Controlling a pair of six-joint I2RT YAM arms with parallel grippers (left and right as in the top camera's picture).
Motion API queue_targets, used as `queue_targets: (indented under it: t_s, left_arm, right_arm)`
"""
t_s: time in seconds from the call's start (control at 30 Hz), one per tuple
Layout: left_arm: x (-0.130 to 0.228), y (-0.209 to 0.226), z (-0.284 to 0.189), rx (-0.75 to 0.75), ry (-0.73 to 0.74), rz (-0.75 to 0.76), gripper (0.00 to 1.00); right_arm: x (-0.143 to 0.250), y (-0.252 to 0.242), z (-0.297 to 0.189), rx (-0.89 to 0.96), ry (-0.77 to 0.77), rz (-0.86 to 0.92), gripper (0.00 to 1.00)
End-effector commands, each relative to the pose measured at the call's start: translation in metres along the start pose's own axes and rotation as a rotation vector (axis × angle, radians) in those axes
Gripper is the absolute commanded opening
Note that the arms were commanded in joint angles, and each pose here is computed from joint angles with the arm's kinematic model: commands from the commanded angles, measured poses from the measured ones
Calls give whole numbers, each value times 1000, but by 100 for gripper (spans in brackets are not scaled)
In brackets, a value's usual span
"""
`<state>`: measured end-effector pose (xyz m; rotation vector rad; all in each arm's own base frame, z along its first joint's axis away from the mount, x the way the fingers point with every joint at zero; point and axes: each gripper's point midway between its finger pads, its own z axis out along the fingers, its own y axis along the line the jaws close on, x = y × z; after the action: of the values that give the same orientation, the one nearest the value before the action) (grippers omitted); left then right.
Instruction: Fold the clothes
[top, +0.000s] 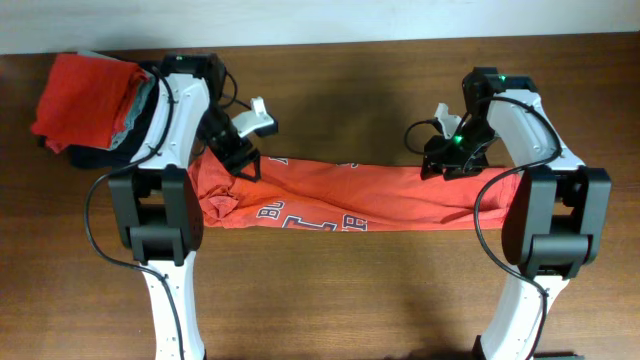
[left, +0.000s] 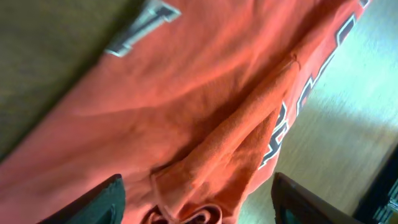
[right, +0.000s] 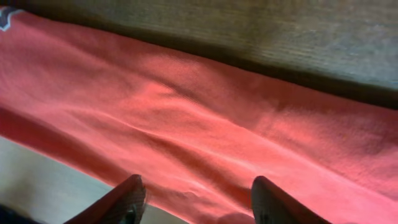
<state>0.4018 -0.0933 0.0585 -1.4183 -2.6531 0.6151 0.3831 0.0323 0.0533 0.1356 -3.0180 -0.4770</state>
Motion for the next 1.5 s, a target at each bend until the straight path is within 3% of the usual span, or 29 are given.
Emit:
queue_targets:
  t_s: [0.0,0.1,0.4,0.83,1.03,1.07,1.47]
  left_arm:
    - [13,0,15,23,32,27,70]
    - [10,6,20,4,18,34,60]
    - [6,10,20,-14,7,44,0]
    - [-20,-18,19,39,-30,97,0]
    - [-32,-34,30,22,27,162,1]
    - [-33,-35,31,13,43,172,0]
    - [-39,-42,39,-22,95,220,0]
  right_arm:
    - [-6,-1,-14,22,-49,-14,64]
    - [-7,-5,-14,44,-53,-15,66]
    - [-7,-5,-14,44,-52,-15,66]
    - [-6,-7,-14,59,-47,-14,67]
    - [-8,23,-14,-106,-64,-22,12]
    - [-9,31,-15,-145,-69,-37,7]
    - [-6,68,-2,-152,-40,-184,4]
